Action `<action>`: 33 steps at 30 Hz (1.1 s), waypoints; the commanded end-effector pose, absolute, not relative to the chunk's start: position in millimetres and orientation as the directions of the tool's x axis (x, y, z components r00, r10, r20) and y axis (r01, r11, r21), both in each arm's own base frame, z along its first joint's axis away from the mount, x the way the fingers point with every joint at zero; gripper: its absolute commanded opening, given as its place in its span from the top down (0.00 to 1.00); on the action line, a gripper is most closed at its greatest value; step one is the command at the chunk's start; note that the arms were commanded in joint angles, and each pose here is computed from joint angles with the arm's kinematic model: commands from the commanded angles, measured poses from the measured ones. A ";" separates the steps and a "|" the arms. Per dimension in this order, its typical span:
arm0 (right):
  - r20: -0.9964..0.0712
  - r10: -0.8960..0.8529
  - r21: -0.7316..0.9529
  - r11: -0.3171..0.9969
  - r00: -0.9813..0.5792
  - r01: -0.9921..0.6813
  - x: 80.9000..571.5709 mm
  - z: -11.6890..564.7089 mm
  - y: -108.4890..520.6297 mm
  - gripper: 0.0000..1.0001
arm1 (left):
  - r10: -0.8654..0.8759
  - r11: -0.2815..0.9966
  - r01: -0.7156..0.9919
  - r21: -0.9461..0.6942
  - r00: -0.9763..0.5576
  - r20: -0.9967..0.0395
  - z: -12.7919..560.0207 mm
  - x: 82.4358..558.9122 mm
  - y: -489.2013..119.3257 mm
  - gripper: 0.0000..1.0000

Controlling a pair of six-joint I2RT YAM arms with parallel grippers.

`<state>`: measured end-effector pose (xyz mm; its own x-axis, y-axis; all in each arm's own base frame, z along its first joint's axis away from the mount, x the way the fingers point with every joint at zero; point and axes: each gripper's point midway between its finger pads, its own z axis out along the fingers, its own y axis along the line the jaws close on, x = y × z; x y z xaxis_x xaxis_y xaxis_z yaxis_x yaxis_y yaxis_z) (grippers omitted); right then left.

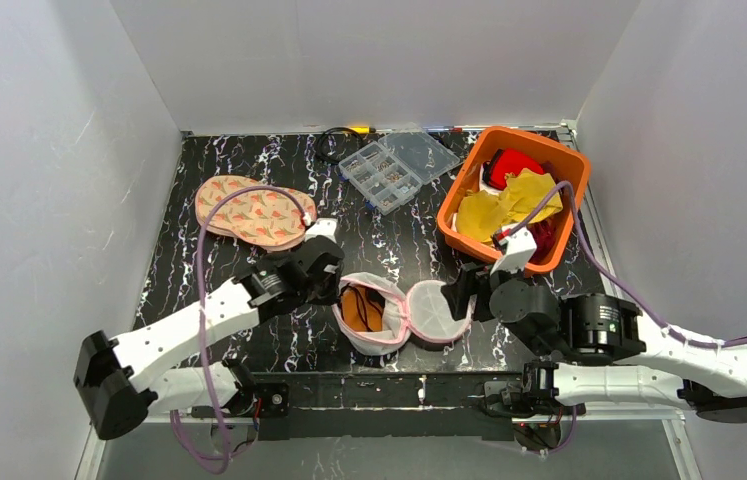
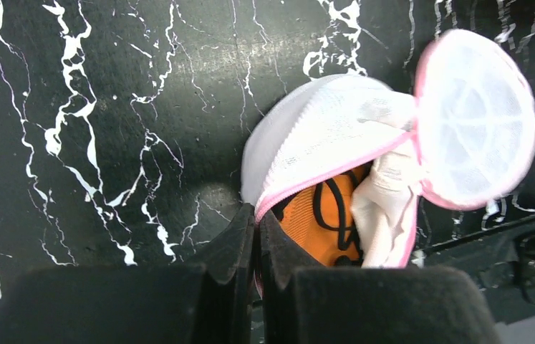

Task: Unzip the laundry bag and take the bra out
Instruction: Adjust the laundry bag at the center of the board.

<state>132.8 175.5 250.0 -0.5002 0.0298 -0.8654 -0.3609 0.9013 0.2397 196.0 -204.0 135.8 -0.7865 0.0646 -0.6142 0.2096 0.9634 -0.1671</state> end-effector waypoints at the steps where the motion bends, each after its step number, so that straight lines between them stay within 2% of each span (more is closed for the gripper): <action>1: -0.884 0.025 0.301 0.796 -0.467 -0.526 122.9 298.2 220.8 0.25 | -0.044 0.957 0.144 -0.253 -0.789 -0.613 143.5 185.1 -193.8 1.00; 4: -0.866 -0.040 0.301 0.755 -0.498 -0.583 115.5 283.0 265.6 0.27 | -0.079 0.951 0.119 -0.285 -0.799 -0.596 137.3 180.6 -193.6 1.00; 9: -0.832 -0.022 0.298 0.825 -0.554 -0.481 126.6 216.8 294.3 0.29 | -0.125 0.947 0.068 -0.313 -0.823 -0.555 123.0 171.7 -190.2 1.00; 15: -0.807 -0.057 0.231 0.885 -0.588 -0.403 144.7 150.4 302.0 0.25 | -0.150 0.942 0.047 -0.331 -0.826 -0.543 113.4 166.1 -185.7 1.00; 19: -0.780 -0.053 0.226 0.905 -0.624 -0.360 161.4 127.9 300.1 0.21 | -0.141 0.945 0.049 -0.323 -0.831 -0.538 112.5 164.4 -184.5 1.00; 23: -0.755 -0.075 0.233 0.898 -0.651 -0.374 167.6 113.8 308.3 0.22 | -0.145 0.941 0.053 -0.333 -0.828 -0.541 112.6 164.4 -185.6 1.00; 25: -0.740 -0.106 0.210 0.902 -0.664 -0.378 169.4 104.7 311.0 0.27 | -0.145 0.939 0.056 -0.339 -0.830 -0.539 112.0 164.0 -186.7 1.00; 27: -0.715 -0.141 0.178 0.910 -0.685 -0.374 170.0 92.1 310.1 0.36 | -0.145 0.937 0.058 -0.343 -0.831 -0.536 112.8 163.5 -187.6 1.00; 33: -0.691 -0.188 0.122 0.921 -0.698 -0.369 169.0 82.7 302.2 0.73 | -0.136 0.937 0.074 -0.341 -0.823 -0.552 121.9 164.3 -186.3 1.00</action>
